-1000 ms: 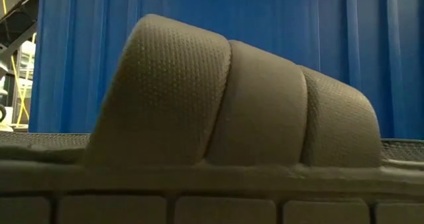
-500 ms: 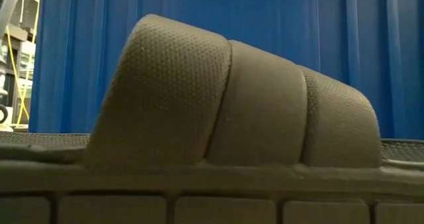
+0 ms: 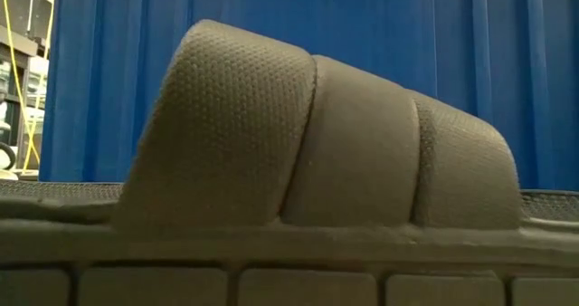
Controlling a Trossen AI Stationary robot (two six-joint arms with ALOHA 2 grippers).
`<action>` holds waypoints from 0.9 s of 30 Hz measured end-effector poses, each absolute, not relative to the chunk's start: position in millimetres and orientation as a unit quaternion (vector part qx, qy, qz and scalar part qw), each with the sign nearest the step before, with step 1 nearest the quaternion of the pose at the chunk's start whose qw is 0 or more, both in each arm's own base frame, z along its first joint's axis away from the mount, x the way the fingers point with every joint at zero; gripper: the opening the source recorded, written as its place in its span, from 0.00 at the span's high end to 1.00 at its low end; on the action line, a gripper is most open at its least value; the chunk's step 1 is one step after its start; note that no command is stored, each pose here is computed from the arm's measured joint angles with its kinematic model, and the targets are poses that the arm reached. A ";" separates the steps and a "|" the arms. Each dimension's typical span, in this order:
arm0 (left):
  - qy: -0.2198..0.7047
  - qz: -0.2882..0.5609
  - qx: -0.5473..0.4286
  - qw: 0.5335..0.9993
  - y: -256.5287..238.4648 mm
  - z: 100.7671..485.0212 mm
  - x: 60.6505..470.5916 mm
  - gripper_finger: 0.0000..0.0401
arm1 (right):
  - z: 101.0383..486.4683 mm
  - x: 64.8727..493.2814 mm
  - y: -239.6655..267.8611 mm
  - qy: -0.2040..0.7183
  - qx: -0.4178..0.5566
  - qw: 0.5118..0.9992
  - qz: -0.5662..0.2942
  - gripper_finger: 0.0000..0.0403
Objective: Pick and place slides into bin
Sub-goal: Put the black slide into the blue container
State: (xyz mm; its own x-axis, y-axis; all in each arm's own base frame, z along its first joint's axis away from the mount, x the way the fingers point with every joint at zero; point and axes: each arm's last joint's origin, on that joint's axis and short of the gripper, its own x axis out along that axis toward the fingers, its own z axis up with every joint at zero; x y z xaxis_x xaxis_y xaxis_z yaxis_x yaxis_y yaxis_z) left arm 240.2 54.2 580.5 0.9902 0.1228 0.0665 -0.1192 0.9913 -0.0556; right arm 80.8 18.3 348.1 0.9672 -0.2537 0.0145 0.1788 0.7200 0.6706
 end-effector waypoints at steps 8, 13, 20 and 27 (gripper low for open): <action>0.008 0.054 -0.017 0.998 52.5 539.9 282.1 0.32 | 363.3 94.0 23.7 -0.037 0.318 0.936 -0.146 1.00; 0.025 0.056 -0.028 0.998 51.2 500.3 282.0 0.32 | 363.5 94.7 24.0 -0.037 0.323 0.935 -0.145 1.00; -0.011 0.109 -0.088 0.990 61.4 455.9 227.2 0.32 | 357.6 93.8 22.9 -0.025 0.350 0.921 -0.166 1.00; -0.004 0.171 -0.124 0.977 53.9 417.9 172.4 0.32 | 336.5 100.1 24.4 0.013 0.429 0.871 -0.238 1.00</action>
